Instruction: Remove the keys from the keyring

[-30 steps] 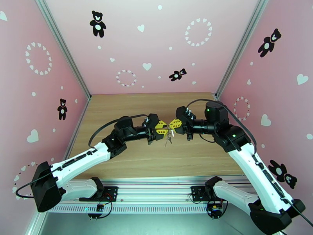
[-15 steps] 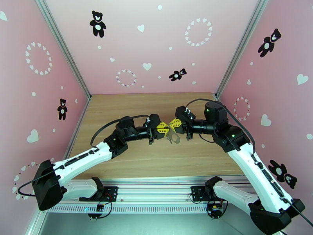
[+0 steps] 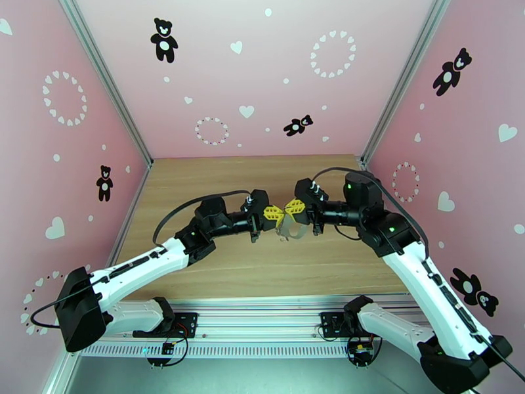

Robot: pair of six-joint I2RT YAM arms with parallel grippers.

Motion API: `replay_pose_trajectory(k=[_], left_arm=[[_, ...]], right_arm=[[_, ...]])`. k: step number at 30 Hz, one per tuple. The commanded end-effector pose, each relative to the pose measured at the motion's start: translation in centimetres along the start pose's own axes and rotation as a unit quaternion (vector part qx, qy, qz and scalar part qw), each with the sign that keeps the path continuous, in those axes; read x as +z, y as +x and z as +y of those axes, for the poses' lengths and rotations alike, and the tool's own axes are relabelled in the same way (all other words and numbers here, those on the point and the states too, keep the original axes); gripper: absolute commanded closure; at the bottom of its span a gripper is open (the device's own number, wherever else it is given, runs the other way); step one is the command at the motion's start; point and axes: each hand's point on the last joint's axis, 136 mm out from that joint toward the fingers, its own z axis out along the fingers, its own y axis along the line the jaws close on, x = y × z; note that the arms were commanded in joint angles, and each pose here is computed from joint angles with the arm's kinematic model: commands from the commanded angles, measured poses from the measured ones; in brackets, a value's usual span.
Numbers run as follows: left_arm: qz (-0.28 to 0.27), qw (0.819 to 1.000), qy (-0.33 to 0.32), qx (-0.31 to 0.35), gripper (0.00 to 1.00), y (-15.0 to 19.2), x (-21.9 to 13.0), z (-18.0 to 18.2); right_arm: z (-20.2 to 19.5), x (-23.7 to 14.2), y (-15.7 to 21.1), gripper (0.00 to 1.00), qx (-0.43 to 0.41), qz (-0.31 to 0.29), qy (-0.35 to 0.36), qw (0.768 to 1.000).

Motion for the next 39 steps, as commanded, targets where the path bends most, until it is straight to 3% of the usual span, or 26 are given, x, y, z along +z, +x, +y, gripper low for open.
replay_pose_trajectory(k=[1, 14, 20, 32, 39], left_arm=[[-0.026, 0.999, -0.020, -0.010, 1.00, -2.4, 0.2, 0.8], [-0.042, 0.997, -0.029, -0.050, 1.00, -4.3, -0.7, 1.1], [-0.037, 0.998, -0.043, -0.040, 1.00, -3.8, -1.2, 1.4], [-0.004, 1.000, -0.019, 0.017, 0.81, -1.0, -1.8, -0.1], [-0.007, 0.999, 0.006, 0.034, 0.75, -0.7, -1.1, -0.7]], right_arm=[[0.6, -0.5, -0.2, 1.00, -0.010, -0.002, -0.002, 1.000], [0.3, -0.5, 0.9, 1.00, -0.029, 0.026, 0.018, 0.999], [-0.3, -0.5, -0.4, 1.00, -0.007, 0.004, 0.020, 1.000], [-0.6, -0.9, -1.2, 1.00, 0.030, -0.037, -0.015, 0.999], [-0.6, -0.7, -1.4, 1.00, 0.033, -0.053, -0.022, 0.998]])
